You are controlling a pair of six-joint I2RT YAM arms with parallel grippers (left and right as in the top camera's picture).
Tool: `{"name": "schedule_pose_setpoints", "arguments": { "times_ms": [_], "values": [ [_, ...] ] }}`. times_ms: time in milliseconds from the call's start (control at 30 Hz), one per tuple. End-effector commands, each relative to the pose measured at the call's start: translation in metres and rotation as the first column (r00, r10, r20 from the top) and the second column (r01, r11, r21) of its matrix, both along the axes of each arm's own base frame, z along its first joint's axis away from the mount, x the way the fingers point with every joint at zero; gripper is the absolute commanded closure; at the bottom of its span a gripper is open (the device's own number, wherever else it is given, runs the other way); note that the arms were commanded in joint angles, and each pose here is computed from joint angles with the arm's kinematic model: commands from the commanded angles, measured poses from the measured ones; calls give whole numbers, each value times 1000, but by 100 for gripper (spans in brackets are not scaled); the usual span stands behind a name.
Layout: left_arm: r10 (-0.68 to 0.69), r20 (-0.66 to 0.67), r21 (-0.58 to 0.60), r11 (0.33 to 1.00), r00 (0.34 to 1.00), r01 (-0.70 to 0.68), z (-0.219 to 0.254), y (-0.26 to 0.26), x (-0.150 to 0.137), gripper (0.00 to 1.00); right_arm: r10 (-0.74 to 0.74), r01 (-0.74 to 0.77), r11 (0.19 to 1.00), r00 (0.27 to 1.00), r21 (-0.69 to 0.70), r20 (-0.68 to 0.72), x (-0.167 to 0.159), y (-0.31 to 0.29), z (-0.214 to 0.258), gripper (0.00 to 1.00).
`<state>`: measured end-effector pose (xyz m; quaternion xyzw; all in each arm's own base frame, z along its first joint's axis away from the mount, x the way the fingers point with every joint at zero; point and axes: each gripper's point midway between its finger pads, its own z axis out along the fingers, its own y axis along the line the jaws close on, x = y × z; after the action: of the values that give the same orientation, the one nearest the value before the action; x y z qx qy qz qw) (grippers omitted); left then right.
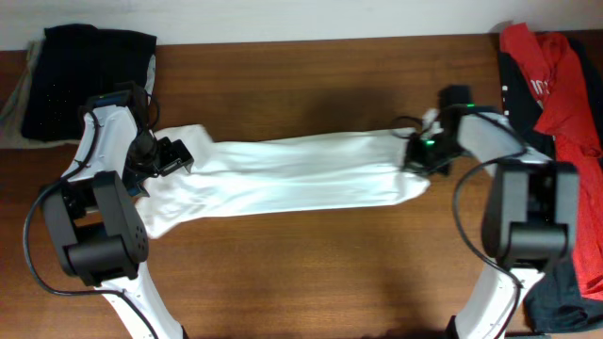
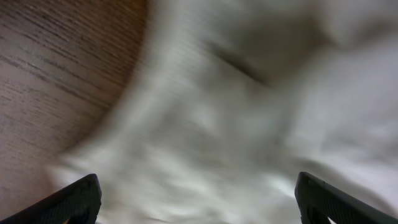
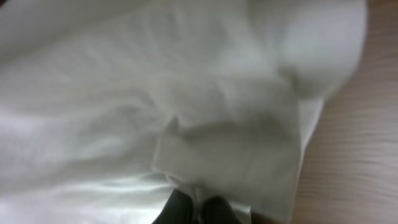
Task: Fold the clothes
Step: 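Fold the right end of the strip leftward toward the left gripper with right gripper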
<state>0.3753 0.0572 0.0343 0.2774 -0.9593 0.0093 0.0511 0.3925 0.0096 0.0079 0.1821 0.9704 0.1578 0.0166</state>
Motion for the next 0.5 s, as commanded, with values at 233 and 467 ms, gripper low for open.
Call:
{"name": "schedule_pose_setpoints", "arguments": {
  "times_ms": [233, 467],
  "values": [
    [-4, 8, -7, 1000, 1000, 4, -2, 0, 3, 1, 146, -87, 974, 948, -210, 285, 2, 41, 133, 96],
    [-4, -7, -10, 1000, 1000, 4, -12, -1, -3, 1, 434, -395, 898, 870, -195, 236, -2, 174, 67, 96]
  ]
}}
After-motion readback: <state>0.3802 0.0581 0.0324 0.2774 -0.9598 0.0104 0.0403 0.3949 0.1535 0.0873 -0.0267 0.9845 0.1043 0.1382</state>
